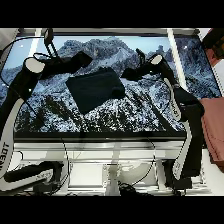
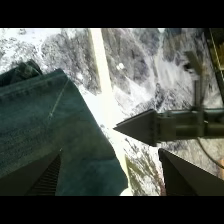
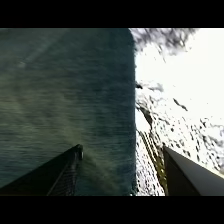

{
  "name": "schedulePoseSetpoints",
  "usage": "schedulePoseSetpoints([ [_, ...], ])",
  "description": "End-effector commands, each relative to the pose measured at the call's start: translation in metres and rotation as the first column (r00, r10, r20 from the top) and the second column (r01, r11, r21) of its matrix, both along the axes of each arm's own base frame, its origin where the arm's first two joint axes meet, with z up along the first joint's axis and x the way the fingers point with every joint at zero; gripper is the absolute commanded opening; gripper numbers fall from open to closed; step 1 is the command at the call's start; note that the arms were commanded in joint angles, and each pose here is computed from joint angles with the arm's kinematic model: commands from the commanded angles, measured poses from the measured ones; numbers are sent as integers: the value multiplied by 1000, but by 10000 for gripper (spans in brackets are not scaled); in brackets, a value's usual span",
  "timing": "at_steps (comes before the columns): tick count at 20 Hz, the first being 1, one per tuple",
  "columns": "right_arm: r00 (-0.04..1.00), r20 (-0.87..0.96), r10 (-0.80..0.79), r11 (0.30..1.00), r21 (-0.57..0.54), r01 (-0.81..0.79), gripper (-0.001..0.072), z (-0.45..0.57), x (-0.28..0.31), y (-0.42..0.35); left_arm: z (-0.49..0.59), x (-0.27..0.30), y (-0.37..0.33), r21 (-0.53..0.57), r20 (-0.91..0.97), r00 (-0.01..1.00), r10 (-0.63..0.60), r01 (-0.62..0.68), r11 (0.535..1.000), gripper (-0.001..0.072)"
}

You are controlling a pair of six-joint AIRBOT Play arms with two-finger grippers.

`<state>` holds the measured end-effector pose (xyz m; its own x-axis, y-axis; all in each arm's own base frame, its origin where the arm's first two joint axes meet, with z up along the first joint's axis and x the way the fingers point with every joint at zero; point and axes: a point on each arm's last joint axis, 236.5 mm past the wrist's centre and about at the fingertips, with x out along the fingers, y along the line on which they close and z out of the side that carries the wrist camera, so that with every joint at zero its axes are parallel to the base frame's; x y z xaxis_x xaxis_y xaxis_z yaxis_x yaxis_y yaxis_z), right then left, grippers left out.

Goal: Fold the clothes and pants, and hang the long-sleeved shirts on hangers.

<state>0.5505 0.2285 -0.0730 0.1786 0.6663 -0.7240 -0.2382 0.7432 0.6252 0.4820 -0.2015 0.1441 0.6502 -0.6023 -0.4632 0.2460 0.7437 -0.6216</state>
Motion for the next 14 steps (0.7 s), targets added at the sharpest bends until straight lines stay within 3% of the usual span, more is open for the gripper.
schedulePoseSetpoints([
  [1, 998, -60, 11, 1000, -8, -12, 556, -26, -9, 7, -1, -2, 0, 2, -8, 1000, -10, 10, 1000, 684],
  [9, 974, -170, 147, 987, 93, -133, 552, -35, -59, 82, -1, -3, 0, 26, 12, 1000, -28, 28, 999, 685],
  [10, 963, -190, 193, 979, 95, -178, 501, -34, -74, 92, -1, -3, 0, 27, 12, 1000, -29, 28, 999, 685],
  [12, 942, -171, 289, 956, 95, -276, 80, -33, -94, 108, -2, -3, 1, 27, 11, 1000, -28, 28, 999, 685],
  [13, 936, -170, 309, 950, 94, -296, 19, -32, -100, 114, -2, -4, 1, 28, 7, 999, -31, 31, 999, 685],
  [14, 930, -175, 323, 946, 96, -311, 19, -30, -105, 116, -3, -4, 2, 28, 4, 999, -32, 32, 999, 685],
])
